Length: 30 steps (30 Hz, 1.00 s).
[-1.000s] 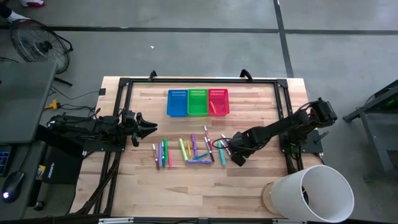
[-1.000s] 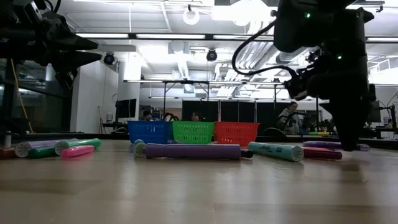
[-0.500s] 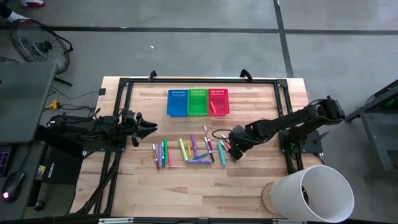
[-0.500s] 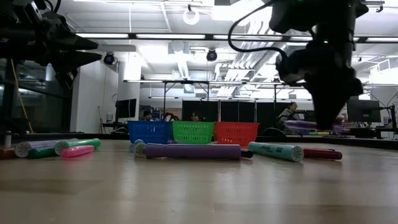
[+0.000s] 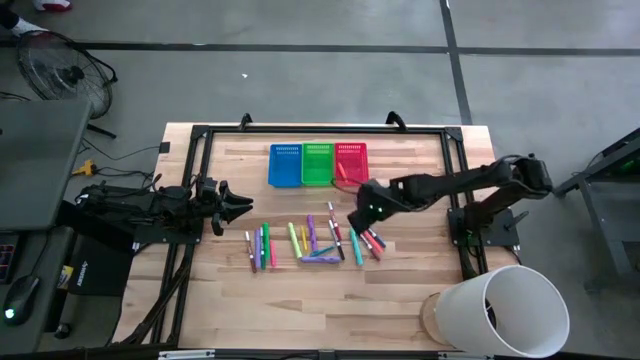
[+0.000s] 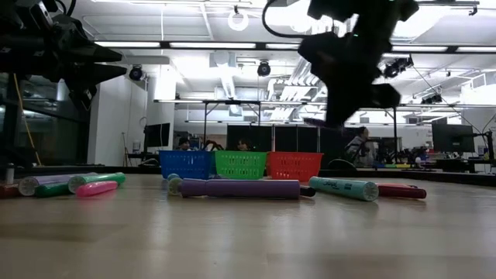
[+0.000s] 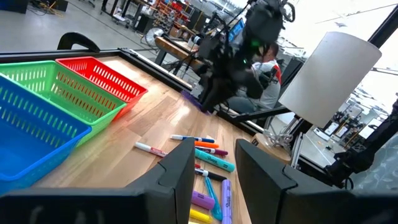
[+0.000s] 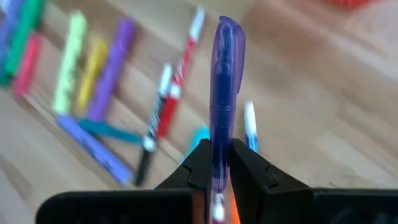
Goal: Pick & Place Markers
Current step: Put the blue highlighter pen into the red bin
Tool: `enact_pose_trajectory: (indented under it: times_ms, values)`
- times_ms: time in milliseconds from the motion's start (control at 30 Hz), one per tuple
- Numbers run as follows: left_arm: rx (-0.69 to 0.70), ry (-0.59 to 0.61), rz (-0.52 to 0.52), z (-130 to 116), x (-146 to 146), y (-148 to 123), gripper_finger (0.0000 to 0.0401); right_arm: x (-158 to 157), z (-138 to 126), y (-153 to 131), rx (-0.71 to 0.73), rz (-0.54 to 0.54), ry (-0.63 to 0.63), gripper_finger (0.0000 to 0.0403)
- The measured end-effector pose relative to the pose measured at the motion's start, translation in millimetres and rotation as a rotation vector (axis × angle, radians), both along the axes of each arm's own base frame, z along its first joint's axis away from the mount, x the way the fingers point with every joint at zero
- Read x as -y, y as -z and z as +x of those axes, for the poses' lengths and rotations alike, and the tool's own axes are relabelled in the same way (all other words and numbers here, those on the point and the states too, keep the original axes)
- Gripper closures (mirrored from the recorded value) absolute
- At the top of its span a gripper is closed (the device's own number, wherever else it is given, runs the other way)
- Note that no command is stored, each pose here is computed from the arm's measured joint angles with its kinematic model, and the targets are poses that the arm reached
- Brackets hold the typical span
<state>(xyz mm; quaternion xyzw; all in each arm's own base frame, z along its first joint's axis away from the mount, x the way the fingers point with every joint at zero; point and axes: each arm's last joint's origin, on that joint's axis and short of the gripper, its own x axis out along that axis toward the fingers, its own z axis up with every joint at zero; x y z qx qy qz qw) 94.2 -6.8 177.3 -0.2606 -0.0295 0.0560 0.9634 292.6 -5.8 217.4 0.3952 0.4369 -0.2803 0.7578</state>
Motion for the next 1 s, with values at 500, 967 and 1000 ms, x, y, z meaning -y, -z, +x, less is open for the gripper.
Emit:
enact_pose_trajectory:
  times_ms: [500, 967, 1000]
  values:
    - [0.001, 0.0, 0.0, -0.1, 0.0, -0.1, 0.0286, 85.7, 35.9, -25.9, 0.068, -0.039, 0.195, 0.0377]
    - [0.001, 0.0, 0.0, -0.1, 0.0, -0.1, 0.0286, 146.0, 41.3, 22.7, -0.058, 0.06, 0.332, 0.0374]
    - [0.0, 0.0, 0.0, 0.0, 0.0, 0.0, 0.0286, 147.4, 41.5, 25.6, -0.064, 0.067, 0.334, 0.0374]
